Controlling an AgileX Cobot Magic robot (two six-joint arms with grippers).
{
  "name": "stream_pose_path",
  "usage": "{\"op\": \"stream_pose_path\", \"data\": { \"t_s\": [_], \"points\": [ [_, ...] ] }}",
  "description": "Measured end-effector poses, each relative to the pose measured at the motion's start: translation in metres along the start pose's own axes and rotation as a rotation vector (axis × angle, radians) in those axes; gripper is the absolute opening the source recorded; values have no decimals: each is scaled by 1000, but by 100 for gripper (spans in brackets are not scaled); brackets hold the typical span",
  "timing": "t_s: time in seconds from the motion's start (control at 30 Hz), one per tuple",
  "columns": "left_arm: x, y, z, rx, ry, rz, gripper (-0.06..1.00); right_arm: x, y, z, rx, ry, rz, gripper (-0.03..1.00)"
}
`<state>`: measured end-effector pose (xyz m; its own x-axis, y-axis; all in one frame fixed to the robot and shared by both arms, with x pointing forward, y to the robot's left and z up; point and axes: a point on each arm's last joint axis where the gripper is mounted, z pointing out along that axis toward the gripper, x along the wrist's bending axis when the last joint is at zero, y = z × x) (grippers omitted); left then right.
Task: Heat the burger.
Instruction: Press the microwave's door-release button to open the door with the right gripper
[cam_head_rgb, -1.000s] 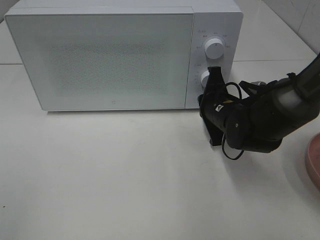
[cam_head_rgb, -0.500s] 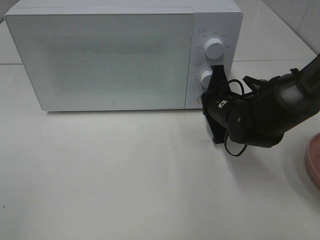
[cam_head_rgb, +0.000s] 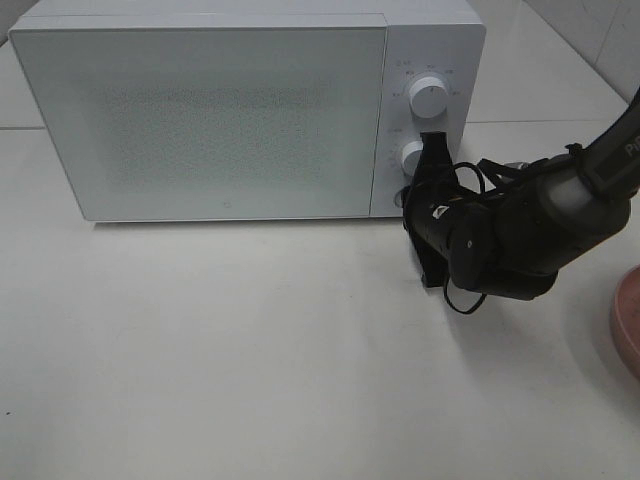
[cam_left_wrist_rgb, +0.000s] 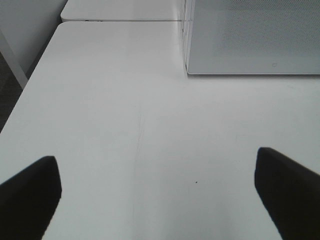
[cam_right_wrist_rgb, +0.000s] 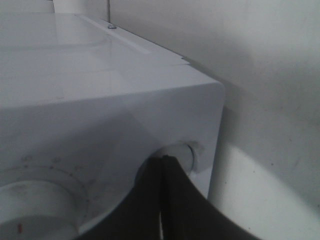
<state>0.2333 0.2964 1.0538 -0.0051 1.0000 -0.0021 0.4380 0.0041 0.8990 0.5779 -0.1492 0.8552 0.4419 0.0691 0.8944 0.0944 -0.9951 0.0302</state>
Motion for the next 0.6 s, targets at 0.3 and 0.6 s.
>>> {"op": "stream_pose_path", "data": {
  "t_s": [0.3,0.6],
  "points": [
    [0,0,0,0,0,0,99,-4,-5,10,-8,9,25,1],
    [0,0,0,0,0,0,99,-2,-4,11,-15,23,28,1]
  ]
}}
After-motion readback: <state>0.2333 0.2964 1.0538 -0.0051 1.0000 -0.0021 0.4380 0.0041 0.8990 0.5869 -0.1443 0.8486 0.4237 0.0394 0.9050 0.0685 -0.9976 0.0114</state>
